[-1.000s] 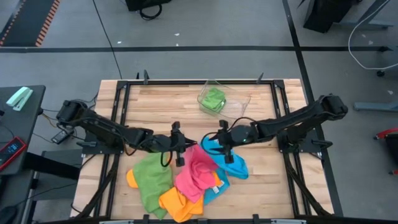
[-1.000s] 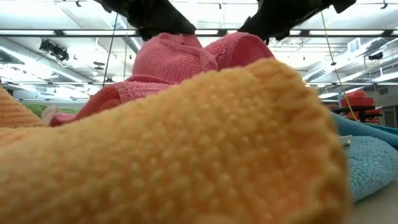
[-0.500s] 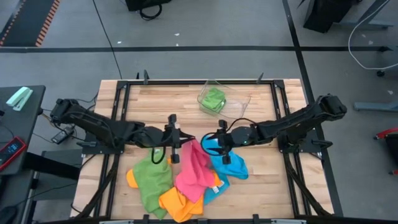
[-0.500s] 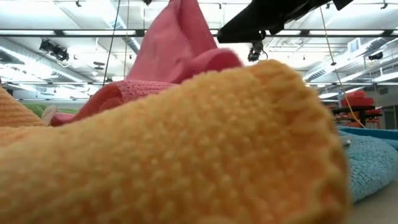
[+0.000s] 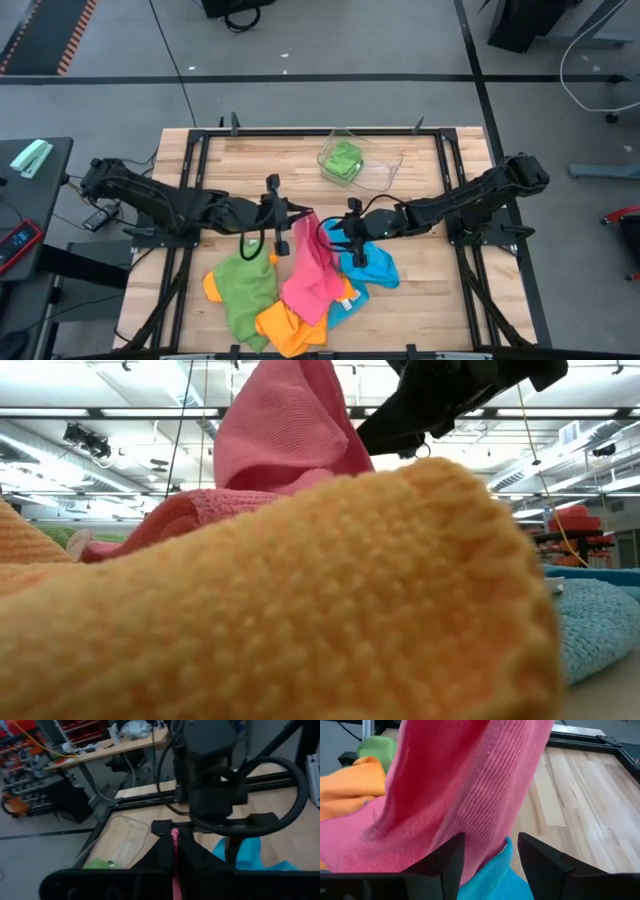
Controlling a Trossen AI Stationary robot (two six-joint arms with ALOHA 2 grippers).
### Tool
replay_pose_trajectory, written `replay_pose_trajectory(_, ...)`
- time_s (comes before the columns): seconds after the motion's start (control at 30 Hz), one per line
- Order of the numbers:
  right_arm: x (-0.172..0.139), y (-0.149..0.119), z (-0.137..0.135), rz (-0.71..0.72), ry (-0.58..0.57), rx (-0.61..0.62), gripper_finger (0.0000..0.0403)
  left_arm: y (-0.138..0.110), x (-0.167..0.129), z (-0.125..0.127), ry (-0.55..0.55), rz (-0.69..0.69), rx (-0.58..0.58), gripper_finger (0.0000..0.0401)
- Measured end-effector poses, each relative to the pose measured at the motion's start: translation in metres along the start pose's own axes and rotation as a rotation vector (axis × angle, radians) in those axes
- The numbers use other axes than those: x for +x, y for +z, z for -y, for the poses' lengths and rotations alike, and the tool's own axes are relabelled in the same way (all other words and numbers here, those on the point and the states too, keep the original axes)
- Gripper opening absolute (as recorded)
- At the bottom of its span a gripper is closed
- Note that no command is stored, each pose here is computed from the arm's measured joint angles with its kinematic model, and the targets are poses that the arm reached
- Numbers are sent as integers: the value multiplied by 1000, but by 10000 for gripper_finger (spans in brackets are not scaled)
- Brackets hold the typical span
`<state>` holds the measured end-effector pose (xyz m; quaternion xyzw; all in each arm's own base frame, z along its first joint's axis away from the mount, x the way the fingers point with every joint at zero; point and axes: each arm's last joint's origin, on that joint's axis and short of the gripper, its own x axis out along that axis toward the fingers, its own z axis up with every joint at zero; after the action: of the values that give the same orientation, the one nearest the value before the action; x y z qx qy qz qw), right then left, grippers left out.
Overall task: Fold microfiber towels
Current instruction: Fold the top pink towel
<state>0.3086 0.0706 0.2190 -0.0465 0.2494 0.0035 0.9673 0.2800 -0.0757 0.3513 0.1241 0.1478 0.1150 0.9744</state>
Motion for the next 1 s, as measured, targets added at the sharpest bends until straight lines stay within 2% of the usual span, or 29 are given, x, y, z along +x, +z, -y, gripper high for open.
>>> replay_pose_trajectory(0.13, -3, 3, -1, 20, -27, 13, 193, 0, -3, -4, 83, -63, 21, 13)
replay_pose_trajectory(0.3, -6, 5, -8, 38, -66, -38, 193, 6, -6, -8, 174, -76, 23, 28)
replay_pose_trajectory(0.57, -12, 7, -19, 70, -239, -99, 193, 17, -11, -13, 218, -55, 35, 9)
replay_pose_trajectory(0.67, -15, 10, -26, 108, -266, -124, 193, 19, -12, -15, 275, -67, 43, 23)
replay_pose_trajectory(0.77, -18, 11, -31, 121, -316, -148, 193, 19, -12, -15, 288, -71, 44, 31)
replay_pose_trajectory(1.0, -25, 14, -43, 159, -388, -196, 193, 19, -12, -15, 291, -70, 36, 9)
